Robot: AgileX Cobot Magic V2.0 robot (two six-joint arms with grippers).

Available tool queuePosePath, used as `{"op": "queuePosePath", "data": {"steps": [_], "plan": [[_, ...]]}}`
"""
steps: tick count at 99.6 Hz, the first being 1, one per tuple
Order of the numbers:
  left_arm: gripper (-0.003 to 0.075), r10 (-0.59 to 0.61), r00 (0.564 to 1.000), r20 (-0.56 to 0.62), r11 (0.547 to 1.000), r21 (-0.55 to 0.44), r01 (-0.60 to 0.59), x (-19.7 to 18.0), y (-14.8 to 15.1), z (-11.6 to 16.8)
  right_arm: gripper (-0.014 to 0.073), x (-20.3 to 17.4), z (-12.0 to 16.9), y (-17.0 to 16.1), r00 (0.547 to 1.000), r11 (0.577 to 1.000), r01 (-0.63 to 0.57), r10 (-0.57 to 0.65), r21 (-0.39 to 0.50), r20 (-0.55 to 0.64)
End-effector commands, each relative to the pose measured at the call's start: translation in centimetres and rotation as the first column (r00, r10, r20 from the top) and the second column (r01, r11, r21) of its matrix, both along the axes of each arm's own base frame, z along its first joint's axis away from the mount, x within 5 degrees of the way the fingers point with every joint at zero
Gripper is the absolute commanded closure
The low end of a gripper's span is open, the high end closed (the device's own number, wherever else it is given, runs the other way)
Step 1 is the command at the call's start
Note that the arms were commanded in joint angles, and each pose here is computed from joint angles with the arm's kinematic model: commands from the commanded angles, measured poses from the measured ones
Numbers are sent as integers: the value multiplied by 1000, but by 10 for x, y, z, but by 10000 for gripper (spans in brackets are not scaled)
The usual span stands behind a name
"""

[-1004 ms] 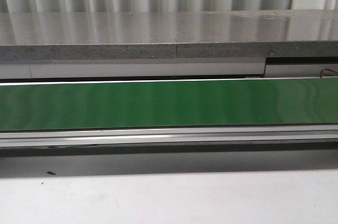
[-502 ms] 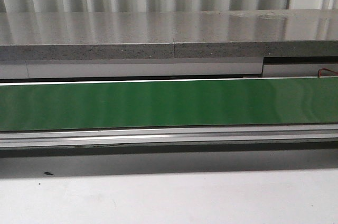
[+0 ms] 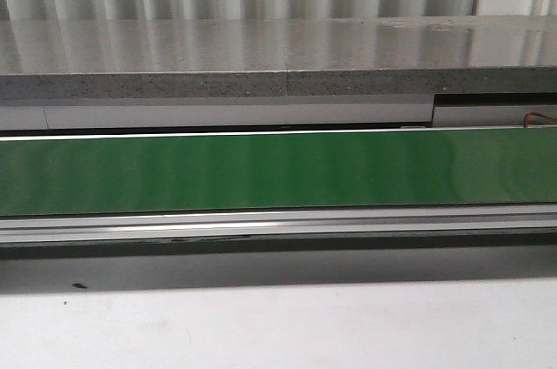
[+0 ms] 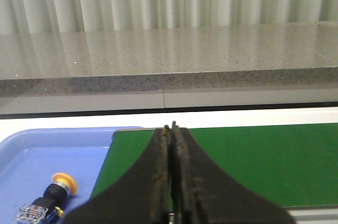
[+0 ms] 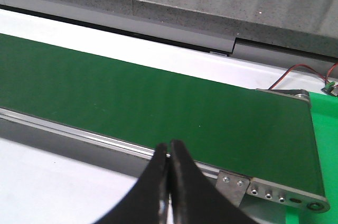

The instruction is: Move button from right to left

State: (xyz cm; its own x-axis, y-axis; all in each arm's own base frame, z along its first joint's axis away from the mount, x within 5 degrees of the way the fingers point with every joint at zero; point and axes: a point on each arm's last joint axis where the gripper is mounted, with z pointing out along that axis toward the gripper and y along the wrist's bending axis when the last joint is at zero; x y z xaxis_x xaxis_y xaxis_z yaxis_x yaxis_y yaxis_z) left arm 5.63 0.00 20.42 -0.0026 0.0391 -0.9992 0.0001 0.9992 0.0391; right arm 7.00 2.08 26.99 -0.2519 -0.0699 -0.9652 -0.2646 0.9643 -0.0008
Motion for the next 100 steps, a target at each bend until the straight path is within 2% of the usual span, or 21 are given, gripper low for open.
{"op": "queuePosePath", "data": {"steps": [1,10,20,33,46,51,79,84,100], "plan": [[741,0,996,85,1000,-16,1,-1,0,-3,663,3,14,-1,996,1000,17,-19,18,92],[741,0,996,85,1000,-16,1,-1,0,-3,663,3,17,-2,991,999,28,-30,19,130],[741,0,996,85,1000,-16,1,-1,0,-3,663,5,25,-5,972,998,55,-61,32,226],[741,2,996,85,1000,-16,-1,-1,0,-3,663,8,23,-9,940,993,106,-86,-43,330],[741,2,996,85,1000,-16,-1,-1,0,-3,663,8,11,-14,906,985,157,-171,67,386],[741,2,996,85,1000,-16,-1,-1,0,-3,663,6,4,-15,898,982,170,-188,80,399],[741,2,996,85,1000,-16,-1,-1,0,-3,663,-10,-51,-21,880,958,239,-283,159,383],[741,2,996,85,1000,-16,-1,-1,0,-3,663,-13,-54,-22,890,959,254,-283,127,358],[741,2,996,85,1000,-16,-1,-1,0,-3,663,-16,-61,-22,904,956,274,-292,102,313]]}}
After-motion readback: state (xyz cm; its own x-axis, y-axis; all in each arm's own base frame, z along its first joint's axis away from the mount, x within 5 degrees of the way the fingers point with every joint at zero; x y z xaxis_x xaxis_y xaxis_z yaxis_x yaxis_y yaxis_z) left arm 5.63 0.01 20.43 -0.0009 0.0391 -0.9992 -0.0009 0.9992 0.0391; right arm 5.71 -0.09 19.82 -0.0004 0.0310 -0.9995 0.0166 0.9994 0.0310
